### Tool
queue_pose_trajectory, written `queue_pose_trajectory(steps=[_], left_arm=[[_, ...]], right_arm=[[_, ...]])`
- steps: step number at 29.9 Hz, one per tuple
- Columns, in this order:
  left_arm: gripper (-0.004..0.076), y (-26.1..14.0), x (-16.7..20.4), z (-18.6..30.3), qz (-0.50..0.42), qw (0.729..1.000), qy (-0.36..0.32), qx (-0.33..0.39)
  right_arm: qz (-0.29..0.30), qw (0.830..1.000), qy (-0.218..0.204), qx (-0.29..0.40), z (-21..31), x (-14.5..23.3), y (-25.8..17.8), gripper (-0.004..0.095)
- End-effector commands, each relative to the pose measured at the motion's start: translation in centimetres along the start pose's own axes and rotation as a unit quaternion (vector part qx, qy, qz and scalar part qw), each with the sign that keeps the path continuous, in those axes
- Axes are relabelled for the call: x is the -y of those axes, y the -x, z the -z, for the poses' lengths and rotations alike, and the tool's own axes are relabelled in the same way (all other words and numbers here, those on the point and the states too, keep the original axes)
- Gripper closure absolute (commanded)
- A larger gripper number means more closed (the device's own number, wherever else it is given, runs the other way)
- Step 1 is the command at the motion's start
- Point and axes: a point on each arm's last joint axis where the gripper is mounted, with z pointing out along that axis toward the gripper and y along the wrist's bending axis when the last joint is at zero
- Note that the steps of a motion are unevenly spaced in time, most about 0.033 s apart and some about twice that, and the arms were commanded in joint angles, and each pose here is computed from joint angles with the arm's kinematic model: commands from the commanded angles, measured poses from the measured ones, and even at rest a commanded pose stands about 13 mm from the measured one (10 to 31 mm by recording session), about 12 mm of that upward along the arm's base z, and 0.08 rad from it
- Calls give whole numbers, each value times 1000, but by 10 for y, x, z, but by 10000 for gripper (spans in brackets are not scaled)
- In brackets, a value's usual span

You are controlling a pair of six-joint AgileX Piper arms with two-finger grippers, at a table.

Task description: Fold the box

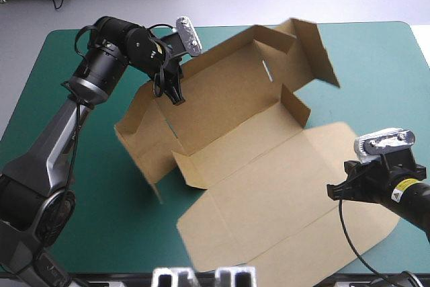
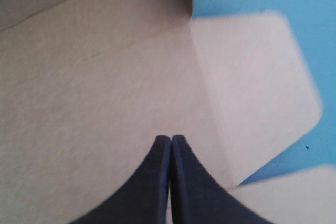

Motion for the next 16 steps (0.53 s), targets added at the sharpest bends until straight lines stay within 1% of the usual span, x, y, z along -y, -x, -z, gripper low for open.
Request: queue_pose_trajectory(steps=[1,4,7,11,16], left_arm=[[734,15,5,35,-54,995,71,34],[734,25,8,36,-79,990,103,46],[734,34,12,38,-91,986,117,72],[734,44,23,38,-130,982,113,83],[734,44,28,30,-154,979,107,78]], right_arm=[[3,996,-2,84,13,0,22,928],[13,994,-14,111,24,2,33,928],[18,992,-24,126,34,2,48,928],[21,990,-30,136,43,2,71,928],[31,987,-38,151,46,2,103,928]])
